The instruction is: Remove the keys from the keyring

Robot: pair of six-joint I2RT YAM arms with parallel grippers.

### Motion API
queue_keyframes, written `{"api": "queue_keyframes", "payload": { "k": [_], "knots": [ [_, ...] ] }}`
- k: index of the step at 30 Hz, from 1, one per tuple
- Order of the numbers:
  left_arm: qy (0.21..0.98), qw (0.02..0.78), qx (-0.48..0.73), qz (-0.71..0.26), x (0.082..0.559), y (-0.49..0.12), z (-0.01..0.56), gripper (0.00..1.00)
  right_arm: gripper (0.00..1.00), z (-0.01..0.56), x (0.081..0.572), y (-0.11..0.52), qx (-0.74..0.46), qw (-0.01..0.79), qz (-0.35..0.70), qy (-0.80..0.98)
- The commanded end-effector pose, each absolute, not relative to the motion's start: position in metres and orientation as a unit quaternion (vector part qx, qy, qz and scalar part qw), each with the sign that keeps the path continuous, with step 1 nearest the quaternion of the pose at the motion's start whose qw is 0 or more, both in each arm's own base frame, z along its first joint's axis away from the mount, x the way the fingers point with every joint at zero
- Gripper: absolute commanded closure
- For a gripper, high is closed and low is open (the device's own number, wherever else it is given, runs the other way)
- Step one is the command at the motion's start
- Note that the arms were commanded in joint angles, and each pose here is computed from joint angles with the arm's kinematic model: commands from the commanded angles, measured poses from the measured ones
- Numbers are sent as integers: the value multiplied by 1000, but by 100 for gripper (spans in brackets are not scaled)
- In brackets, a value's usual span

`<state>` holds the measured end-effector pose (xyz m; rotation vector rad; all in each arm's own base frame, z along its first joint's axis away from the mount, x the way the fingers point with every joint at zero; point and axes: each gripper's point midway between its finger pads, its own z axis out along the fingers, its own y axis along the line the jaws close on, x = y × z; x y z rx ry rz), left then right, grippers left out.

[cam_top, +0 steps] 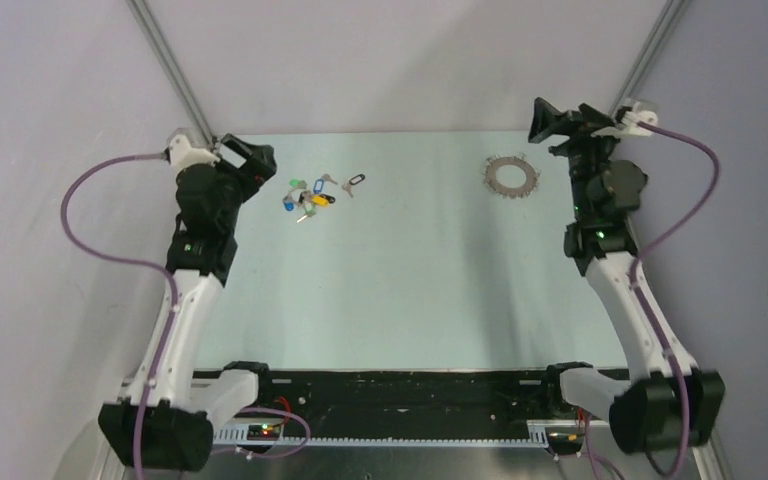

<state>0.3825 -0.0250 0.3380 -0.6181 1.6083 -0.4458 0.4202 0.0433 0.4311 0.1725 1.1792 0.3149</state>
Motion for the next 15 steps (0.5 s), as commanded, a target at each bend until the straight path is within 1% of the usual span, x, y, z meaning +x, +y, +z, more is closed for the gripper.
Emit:
{"api": "queue_keyframes", "payload": {
  "k": [1,2,4,5,6,7,8,9,10,11,15],
  "knots": [
    [679,671,-269,-126,341,4,348,0,1,455,359,52,32,820,160,548],
    [673,678,-269,-122,334,6,352,0,1,452,352,54,25,816,162,554],
    [645,705,-268,-124,308,9,368,0,1,465,318,52,17,828,164,535],
    [646,704,-269,-120,303,9,361,0,1,456,313,52,16,824,164,542],
    [635,714,-266,-127,293,8,369,0,1,463,297,51,12,834,162,528],
    [635,714,-267,-125,290,8,364,0,1,452,295,51,12,829,161,535],
    [626,722,-265,-129,282,8,369,0,1,456,282,50,10,836,161,525],
    [626,722,-269,-121,280,11,363,0,1,443,282,50,9,829,160,536],
    [621,725,-272,-119,275,12,361,0,1,444,275,49,7,832,160,531],
    [619,727,-271,-121,273,12,362,0,1,433,276,50,7,825,158,543],
    [623,727,-259,-130,271,7,359,0,1,418,271,50,3,813,154,562]
  ]
}}
